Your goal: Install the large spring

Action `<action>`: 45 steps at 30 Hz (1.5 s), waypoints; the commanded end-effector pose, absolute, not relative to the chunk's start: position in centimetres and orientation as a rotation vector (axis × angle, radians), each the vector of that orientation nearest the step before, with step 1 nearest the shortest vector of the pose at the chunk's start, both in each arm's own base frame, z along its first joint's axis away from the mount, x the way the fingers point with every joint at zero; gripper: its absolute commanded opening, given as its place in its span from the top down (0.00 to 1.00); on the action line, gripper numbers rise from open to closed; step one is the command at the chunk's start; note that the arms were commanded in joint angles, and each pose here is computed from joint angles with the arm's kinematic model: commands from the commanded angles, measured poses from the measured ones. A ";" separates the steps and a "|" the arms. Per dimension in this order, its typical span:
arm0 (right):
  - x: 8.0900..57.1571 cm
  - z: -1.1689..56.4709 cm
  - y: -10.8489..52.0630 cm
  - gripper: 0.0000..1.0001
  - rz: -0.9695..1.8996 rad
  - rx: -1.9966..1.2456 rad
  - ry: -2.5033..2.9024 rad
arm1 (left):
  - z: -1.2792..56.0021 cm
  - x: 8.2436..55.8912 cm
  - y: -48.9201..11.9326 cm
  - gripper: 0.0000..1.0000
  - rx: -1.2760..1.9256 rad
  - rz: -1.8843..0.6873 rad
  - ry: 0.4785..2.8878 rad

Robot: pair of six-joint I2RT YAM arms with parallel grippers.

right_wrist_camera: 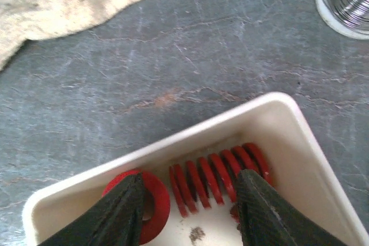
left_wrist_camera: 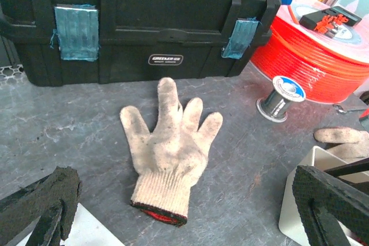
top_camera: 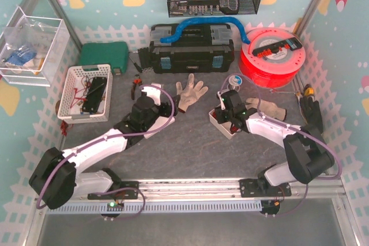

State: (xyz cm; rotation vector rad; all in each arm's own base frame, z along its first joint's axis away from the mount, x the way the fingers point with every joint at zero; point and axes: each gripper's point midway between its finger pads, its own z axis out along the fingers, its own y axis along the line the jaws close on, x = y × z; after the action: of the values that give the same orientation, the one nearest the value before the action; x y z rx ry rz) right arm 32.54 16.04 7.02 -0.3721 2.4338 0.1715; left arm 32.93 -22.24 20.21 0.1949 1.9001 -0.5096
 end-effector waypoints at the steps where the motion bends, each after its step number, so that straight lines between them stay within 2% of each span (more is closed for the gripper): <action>1: 32.3 6.6 14.0 0.55 0.042 -0.324 2.462 | 20.6 32.8 -22.1 0.01 0.201 -0.488 1.881; 6: 32.4 7.8 13.7 0.58 0.052 -0.286 2.426 | 20.5 32.8 -22.2 0.01 0.201 -0.482 1.882; 11: 31.9 9.3 16.5 0.57 0.269 -0.356 2.356 | 20.5 32.8 -22.2 0.01 0.202 -0.477 1.884; 19: 31.7 8.1 18.2 0.56 0.367 -0.410 2.393 | 20.4 32.8 -22.1 0.01 0.203 -0.468 1.885; 29: 31.3 4.2 16.9 0.49 0.243 -0.405 2.557 | 20.4 32.8 -22.1 0.01 0.201 -0.461 1.886; 36: 32.0 3.8 15.5 0.57 0.116 -0.343 2.588 | 20.5 32.7 -22.0 0.01 0.197 -0.461 1.883; 45: 32.1 8.2 16.8 0.60 0.268 -0.316 2.464 | 20.6 32.6 -22.2 0.01 0.202 -0.469 1.881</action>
State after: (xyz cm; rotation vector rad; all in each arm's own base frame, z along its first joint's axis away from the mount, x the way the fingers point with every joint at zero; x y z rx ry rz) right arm 32.78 17.04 7.51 -0.3382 2.4629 0.2435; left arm 32.93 -22.08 20.25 0.1856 1.8939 -0.4749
